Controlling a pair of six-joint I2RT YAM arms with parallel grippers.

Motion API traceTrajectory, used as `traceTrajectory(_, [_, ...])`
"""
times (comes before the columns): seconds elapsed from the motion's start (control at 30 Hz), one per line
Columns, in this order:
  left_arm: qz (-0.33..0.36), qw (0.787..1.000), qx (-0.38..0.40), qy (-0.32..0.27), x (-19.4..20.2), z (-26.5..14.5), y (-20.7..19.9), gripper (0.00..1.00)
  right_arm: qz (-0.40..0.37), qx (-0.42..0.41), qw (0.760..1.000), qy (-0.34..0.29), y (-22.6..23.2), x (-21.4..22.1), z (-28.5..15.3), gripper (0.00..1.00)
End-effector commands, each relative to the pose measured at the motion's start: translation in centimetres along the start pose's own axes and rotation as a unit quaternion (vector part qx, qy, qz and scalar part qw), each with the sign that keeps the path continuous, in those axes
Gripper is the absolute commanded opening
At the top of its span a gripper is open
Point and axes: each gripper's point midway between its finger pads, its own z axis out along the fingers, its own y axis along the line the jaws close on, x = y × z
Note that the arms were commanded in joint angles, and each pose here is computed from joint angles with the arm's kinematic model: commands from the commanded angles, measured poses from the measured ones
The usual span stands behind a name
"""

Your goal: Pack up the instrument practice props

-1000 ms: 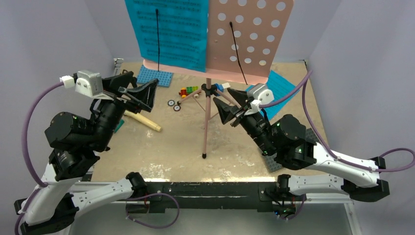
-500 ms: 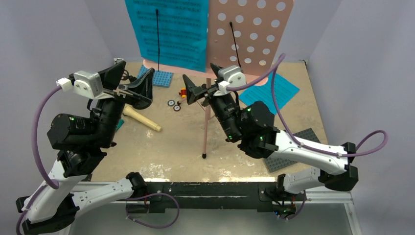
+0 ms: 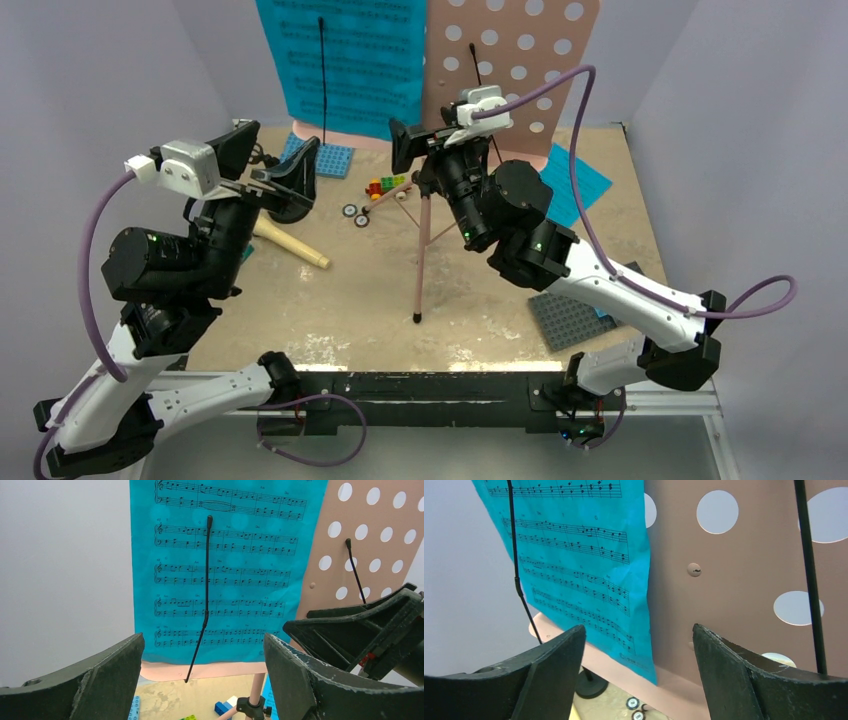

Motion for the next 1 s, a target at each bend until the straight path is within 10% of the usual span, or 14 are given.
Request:
traceTrajectory(0.0, [0.01,1.0,0.0,-0.013,-1.2,0.4,0.1,0.92,0.04,-0.018,0.999,0.005,-0.1,-1.7,0.1,0.81])
traceTrajectory(0.37, [0.024,1.0,-0.014,-0.001,-0.2,1.7,0.2,0.92,0.041,-0.037,0.998,0.028,1.4,-0.6,1.8,0.64])
traceTrajectory(0.97, [0.013,1.0,-0.008,0.002,1.2,3.9,0.7,0.92,0.024,-0.049,0.998,0.026,1.4,-0.1,1.8,0.06])
